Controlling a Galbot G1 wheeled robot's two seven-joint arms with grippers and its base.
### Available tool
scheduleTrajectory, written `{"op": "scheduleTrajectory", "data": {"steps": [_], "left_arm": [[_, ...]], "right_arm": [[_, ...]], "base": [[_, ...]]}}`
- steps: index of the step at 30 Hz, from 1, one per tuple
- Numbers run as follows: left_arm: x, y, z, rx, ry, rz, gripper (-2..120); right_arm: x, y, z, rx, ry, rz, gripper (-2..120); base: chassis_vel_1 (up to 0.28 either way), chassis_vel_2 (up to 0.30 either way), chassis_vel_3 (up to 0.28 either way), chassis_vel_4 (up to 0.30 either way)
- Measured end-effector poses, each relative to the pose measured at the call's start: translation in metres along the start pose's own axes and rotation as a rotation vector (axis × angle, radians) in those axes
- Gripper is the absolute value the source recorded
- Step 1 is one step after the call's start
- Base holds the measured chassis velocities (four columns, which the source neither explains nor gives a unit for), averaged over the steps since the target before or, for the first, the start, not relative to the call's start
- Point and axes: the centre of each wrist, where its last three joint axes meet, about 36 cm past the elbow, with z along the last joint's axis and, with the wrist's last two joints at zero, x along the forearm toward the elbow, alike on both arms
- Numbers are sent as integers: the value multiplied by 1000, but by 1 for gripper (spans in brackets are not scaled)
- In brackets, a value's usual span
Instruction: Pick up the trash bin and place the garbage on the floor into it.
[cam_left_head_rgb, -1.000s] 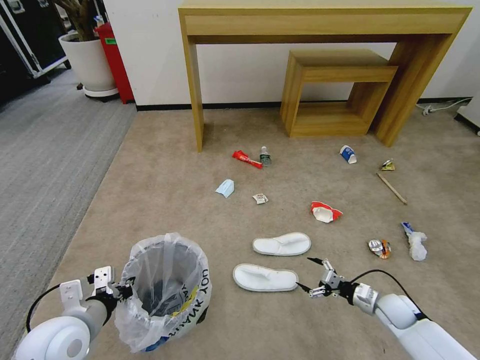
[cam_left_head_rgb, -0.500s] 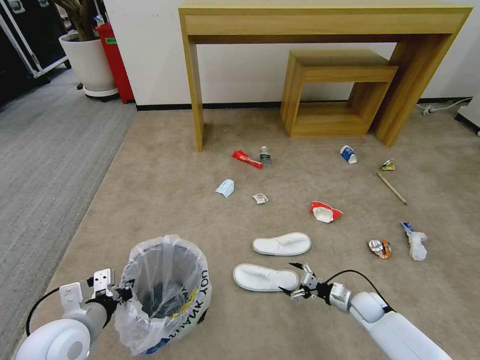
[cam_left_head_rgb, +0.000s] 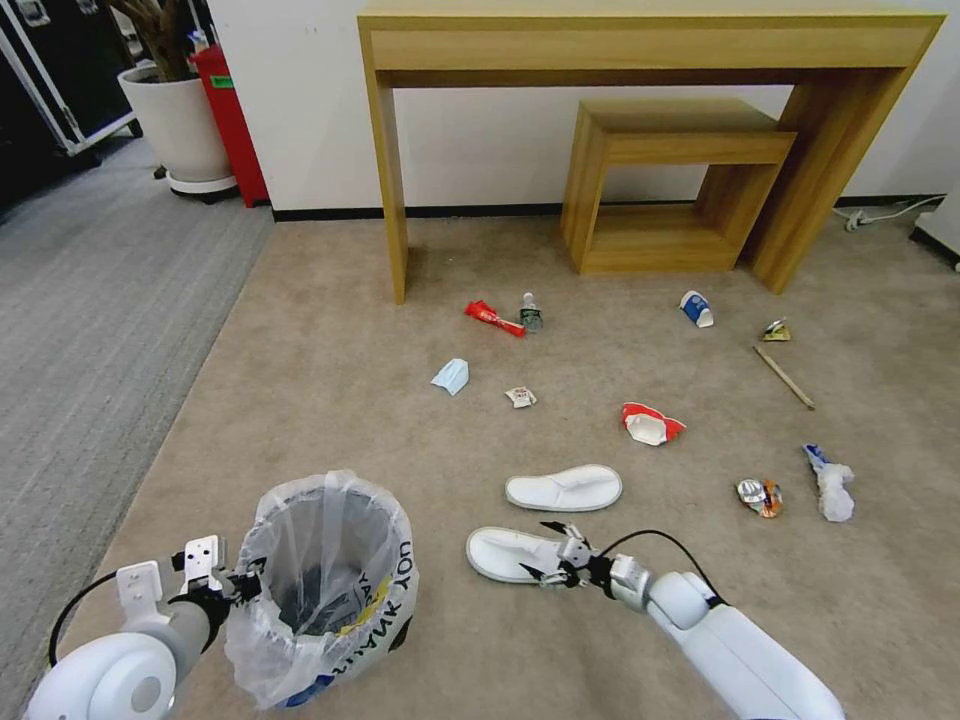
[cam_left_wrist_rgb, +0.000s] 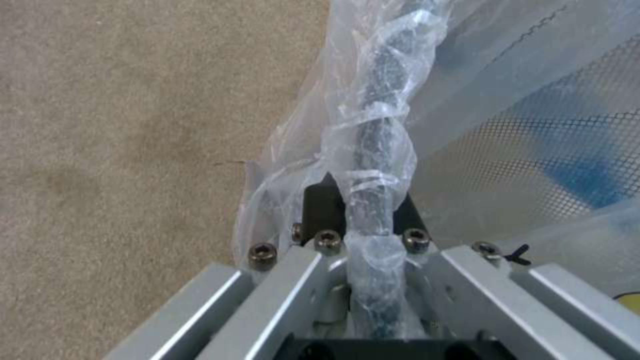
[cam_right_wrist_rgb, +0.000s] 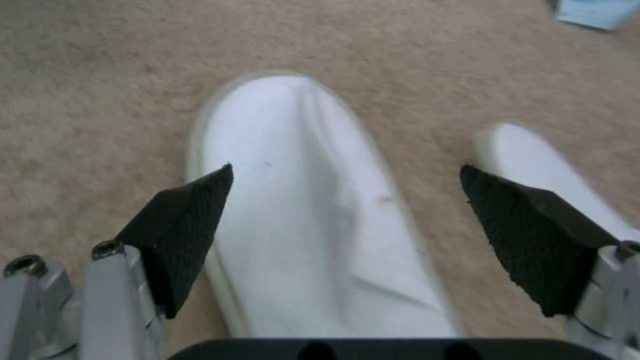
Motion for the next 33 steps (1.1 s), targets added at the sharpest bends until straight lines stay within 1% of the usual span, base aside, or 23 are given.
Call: {"op": "scheduleTrajectory", "data": {"steps": [2, 3, 7, 8, 10, 12, 14, 15, 18, 19, 21, 22, 24, 26, 27, 28, 30, 31, 32, 33], "left_arm": [[0, 0, 0, 0, 0, 0, 0], [0, 1, 0, 1, 1, -1, 0], [-2, 2, 1, 4, 3, -4, 0], [-3, 2, 1, 6, 3, -6, 0], [-3, 3, 2, 8, 4, -6, 0], [-4, 3, 3, 9, 5, -6, 0], [-5, 3, 3, 9, 4, -7, 0], [-5, 3, 3, 9, 4, -7, 0], [-5, 4, 3, 9, 3, -7, 0], [-5, 4, 3, 9, 3, -7, 0], [-5, 4, 3, 8, 2, -7, 0], [-5, 4, 3, 8, 2, -7, 0], [-6, 4, 2, 8, 0, -7, 0], [-6, 4, 2, 9, -1, -7, 0], [-6, 4, 2, 9, -1, -7, 0], [-7, 5, 2, 10, -1, -8, 0], [-8, 5, 2, 11, 1, -10, 0], [-8, 5, 2, 11, 1, -10, 0], [-9, 6, 2, 12, 1, -11, 0], [-10, 6, 2, 12, 1, -11, 0]], "right_arm": [[-5, 4, 0, -4, 1, -8, 87], [-8, 7, 2, -8, 5, -13, 82], [-11, 13, 6, -16, 16, -18, 80], [-14, 15, 8, -20, 22, -17, 76], [-17, 17, 9, -25, 26, -13, 76], [-20, 18, 9, -30, 29, -3, 63], [-21, 17, 11, -33, 33, 2, 55], [-21, 17, 11, -33, 33, 2, 55], [-19, 17, 13, -33, 38, 13, 44], [-19, 17, 13, -33, 38, 13, 44], [-18, 17, 14, -34, 38, 18, 38], [-18, 17, 14, -34, 38, 18, 38], [-18, 18, 14, -35, 39, 21, 34], [-18, 18, 15, -36, 40, 24, 26], [-18, 18, 15, -36, 40, 24, 26], [-16, 19, 16, -38, 41, 26, 20], [-14, 20, 17, -40, 42, 29, 14], [-14, 20, 17, -40, 42, 29, 14], [-11, 20, 19, -45, 39, 37, 8], [-9, 19, 18, -51, 32, 45, 5]], "base": [[0, 0, 0, 0], [0, 0, 0, 0], [0, 0, 0, 0], [0, 0, 0, 0], [0, 0, 0, 0], [0, 0, 0, 0], [0, 0, 0, 0], [0, 0, 0, 0], [0, 0, 0, 0], [0, 0, 0, 0], [0, 0, 0, 0], [0, 0, 0, 0], [0, 0, 0, 0], [0, 0, 0, 0], [0, 0, 0, 0], [0, 0, 0, 0], [0, 0, 0, 0], [0, 0, 0, 0], [0, 0, 0, 0], [0, 0, 0, 0]]}}
